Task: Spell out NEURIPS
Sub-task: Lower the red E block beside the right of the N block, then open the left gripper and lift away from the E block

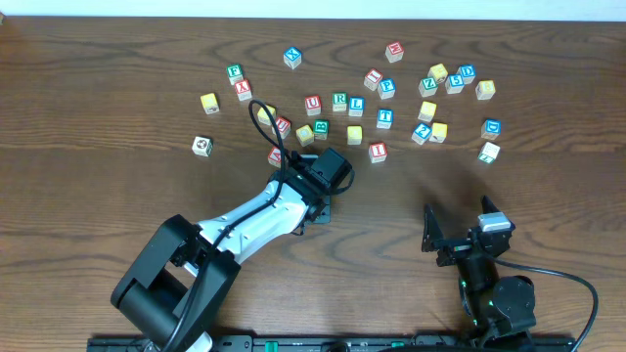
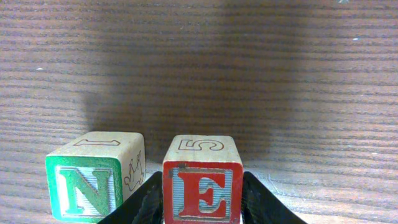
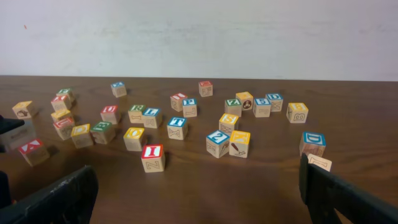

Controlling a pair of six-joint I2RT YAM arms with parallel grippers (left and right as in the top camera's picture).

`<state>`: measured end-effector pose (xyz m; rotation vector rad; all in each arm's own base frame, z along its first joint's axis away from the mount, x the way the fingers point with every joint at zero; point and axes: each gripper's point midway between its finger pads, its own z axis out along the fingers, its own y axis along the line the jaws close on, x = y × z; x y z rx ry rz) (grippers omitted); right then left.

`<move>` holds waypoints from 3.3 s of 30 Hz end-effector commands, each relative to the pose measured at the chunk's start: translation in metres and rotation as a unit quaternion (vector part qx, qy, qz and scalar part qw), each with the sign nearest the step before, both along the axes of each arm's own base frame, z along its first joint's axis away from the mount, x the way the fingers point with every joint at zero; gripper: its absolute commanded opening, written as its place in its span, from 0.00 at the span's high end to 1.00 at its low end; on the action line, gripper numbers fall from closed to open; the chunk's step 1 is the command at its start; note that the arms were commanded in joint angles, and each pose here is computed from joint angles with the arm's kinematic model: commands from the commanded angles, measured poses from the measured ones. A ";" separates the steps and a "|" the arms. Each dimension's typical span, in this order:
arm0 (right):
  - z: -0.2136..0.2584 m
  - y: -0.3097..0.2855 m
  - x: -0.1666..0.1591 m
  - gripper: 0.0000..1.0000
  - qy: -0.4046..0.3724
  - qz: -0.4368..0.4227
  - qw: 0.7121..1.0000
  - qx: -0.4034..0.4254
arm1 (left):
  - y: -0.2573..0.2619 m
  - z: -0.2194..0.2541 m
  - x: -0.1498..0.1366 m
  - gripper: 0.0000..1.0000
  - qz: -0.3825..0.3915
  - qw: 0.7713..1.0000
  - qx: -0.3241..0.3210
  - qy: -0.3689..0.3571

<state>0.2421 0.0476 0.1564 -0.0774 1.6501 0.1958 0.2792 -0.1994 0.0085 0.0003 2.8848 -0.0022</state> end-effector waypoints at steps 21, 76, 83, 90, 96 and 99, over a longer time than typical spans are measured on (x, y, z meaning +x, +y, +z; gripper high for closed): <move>-0.001 -0.002 0.000 0.01 0.001 -0.003 1.000 -0.003 | 0.004 -0.001 0.000 0.62 0.004 1.000 0.007 -0.004; -0.001 -0.002 0.000 0.01 0.001 -0.003 1.000 -0.003 | 0.002 0.055 0.002 0.48 -0.005 0.998 -0.031 -0.051; -0.001 -0.002 0.000 0.01 0.001 -0.003 1.000 -0.003 | 0.005 0.086 -0.001 0.48 -0.005 0.995 -0.054 -0.079; -0.001 -0.002 0.000 0.01 0.001 -0.003 1.000 -0.003 | 0.008 0.110 -0.006 0.48 -0.004 0.992 -0.073 -0.101; -0.001 -0.002 0.000 0.01 0.001 -0.003 1.000 -0.003 | 0.010 0.123 -0.007 0.47 -0.004 0.990 -0.085 -0.115; -0.001 -0.002 0.000 0.01 0.001 -0.003 1.000 -0.003 | 0.008 0.126 -0.009 0.47 -0.006 0.989 -0.092 -0.116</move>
